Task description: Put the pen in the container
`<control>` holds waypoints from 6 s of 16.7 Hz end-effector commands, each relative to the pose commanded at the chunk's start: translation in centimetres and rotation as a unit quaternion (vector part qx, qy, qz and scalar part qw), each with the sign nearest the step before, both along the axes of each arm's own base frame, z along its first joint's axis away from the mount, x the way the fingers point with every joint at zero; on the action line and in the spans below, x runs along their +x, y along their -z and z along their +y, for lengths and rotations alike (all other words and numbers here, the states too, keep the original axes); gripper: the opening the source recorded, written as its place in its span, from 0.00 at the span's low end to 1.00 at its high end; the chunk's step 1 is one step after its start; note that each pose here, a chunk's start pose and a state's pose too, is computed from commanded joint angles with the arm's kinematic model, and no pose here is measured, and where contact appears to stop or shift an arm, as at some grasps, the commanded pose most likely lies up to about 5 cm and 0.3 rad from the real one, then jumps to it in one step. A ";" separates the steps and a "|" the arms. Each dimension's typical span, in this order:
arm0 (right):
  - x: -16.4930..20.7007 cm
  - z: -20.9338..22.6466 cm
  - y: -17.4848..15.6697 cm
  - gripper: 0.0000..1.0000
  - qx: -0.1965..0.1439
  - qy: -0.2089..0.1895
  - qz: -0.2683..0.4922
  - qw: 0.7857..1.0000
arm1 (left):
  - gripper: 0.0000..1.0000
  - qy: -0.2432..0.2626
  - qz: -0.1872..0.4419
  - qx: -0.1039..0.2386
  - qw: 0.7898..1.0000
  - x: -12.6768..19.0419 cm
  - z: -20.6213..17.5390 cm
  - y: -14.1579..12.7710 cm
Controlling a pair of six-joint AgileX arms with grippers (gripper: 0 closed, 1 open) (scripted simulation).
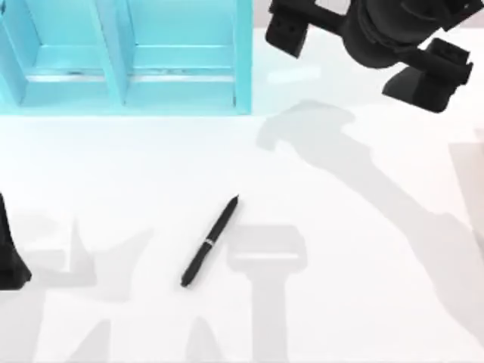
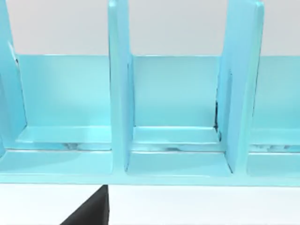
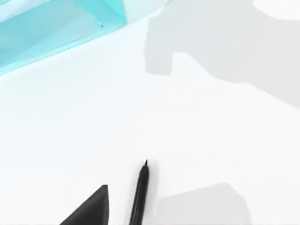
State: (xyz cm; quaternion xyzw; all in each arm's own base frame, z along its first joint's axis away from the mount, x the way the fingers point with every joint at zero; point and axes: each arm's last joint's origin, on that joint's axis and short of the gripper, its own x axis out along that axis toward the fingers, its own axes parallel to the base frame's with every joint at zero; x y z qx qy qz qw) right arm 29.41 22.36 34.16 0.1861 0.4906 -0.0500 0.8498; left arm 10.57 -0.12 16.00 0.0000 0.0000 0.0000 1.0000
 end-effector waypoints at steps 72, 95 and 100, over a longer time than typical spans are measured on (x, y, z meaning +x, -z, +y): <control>0.9 19.6 17.9 0.00 -0.120 0.082 0.084 0.986 | 1.00 0.000 0.000 0.000 1.000 0.0 0.0 0.0; 16.9 -12.6 12.6 0.00 -0.182 0.396 0.183 0.881 | 1.00 0.000 0.000 0.000 1.000 0.0 0.0 0.0; 14.6 -30.5 12.6 0.00 -0.191 0.529 0.267 0.783 | 1.00 0.000 0.000 0.000 1.000 0.0 0.0 0.0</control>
